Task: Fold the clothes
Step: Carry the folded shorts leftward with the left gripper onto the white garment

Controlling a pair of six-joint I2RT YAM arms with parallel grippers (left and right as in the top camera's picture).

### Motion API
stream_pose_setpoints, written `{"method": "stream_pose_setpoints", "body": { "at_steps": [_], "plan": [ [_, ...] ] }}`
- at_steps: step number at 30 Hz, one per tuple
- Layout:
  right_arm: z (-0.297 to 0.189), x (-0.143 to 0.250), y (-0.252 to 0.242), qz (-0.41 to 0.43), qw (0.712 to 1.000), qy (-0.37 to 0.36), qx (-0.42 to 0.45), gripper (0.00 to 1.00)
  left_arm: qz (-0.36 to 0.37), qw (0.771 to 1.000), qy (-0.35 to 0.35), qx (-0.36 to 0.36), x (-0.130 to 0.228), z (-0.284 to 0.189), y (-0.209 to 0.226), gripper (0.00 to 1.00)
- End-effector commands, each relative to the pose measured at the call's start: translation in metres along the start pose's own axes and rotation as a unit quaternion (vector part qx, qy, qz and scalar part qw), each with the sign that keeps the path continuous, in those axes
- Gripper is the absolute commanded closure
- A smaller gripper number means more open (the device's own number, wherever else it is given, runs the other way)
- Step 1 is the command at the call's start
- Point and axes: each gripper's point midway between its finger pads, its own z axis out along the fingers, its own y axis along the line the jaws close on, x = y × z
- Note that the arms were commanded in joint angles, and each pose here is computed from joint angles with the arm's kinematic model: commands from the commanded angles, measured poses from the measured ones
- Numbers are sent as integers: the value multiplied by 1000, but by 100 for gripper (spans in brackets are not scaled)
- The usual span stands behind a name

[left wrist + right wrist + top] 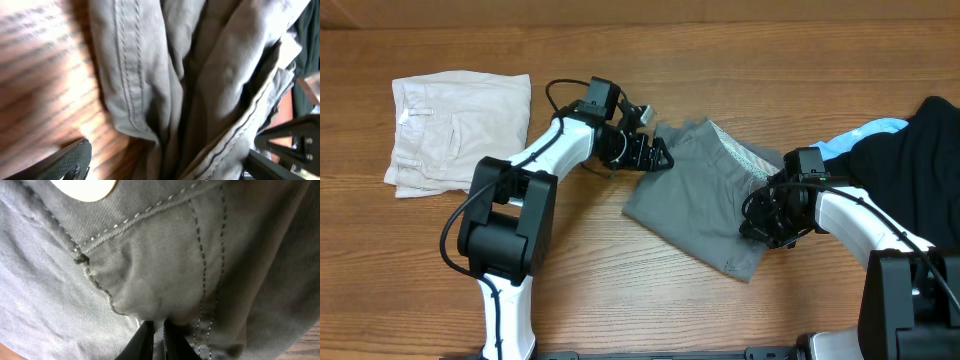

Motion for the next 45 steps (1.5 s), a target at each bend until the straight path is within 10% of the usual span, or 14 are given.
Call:
{"method": "stream_pose_setpoints", "body": {
  "at_steps": [1,13,23,32,45],
  "plan": [
    [11,5,-24,6,998,9,55,88,-27,998,23,-47,18,23,21,7],
    [11,6,-24,7,998,11,56,88,-32,997,69,-15,43,57,12,28],
    [9,8,-25,11,998,17,59,96,-3,995,66,69,38,54,-16,95],
    [-80,-12,22,-22,996,-80,14,96,6,997,36,64,3,-37,-16,96],
    [-167,-9,62,-67,979,-190,-38,96,24,971,-237,-33,-75,-296,8,96]
  ]
}}
